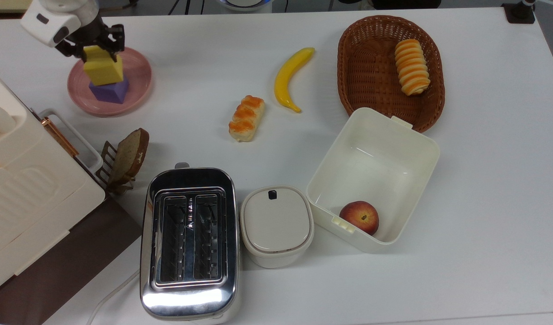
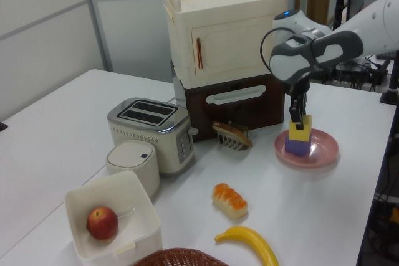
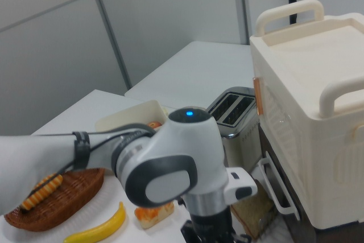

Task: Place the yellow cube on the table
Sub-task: 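Carry the yellow cube beside the pastry and lower it onto the table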

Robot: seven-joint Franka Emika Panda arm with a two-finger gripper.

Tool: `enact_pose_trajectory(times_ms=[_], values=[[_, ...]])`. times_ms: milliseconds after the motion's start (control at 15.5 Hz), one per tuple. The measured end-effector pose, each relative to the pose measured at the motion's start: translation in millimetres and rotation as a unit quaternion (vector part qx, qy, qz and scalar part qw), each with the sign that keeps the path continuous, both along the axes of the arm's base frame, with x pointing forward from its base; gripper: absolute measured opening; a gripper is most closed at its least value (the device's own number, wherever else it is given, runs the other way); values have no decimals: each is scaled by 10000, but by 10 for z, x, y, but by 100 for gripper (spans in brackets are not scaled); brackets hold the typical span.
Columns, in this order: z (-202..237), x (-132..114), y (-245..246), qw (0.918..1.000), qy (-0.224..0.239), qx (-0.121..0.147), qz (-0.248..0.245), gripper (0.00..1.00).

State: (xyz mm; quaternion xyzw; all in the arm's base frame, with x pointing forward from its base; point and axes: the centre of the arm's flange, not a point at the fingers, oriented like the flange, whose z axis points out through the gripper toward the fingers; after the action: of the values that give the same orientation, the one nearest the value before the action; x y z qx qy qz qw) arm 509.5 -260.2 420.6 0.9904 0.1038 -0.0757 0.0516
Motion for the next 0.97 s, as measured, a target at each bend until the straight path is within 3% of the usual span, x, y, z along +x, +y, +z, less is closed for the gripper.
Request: enact_pose_trajectory(times_ms=[258, 388, 711, 969], values=[[522, 86, 366, 9985, -73, 538, 4, 58], [643, 184, 675, 9979, -177, 620, -78, 57], [387, 514, 1874, 9981, -202, 473, -335, 55], [-250, 654, 2295, 9987, -213, -42, -463, 55]])
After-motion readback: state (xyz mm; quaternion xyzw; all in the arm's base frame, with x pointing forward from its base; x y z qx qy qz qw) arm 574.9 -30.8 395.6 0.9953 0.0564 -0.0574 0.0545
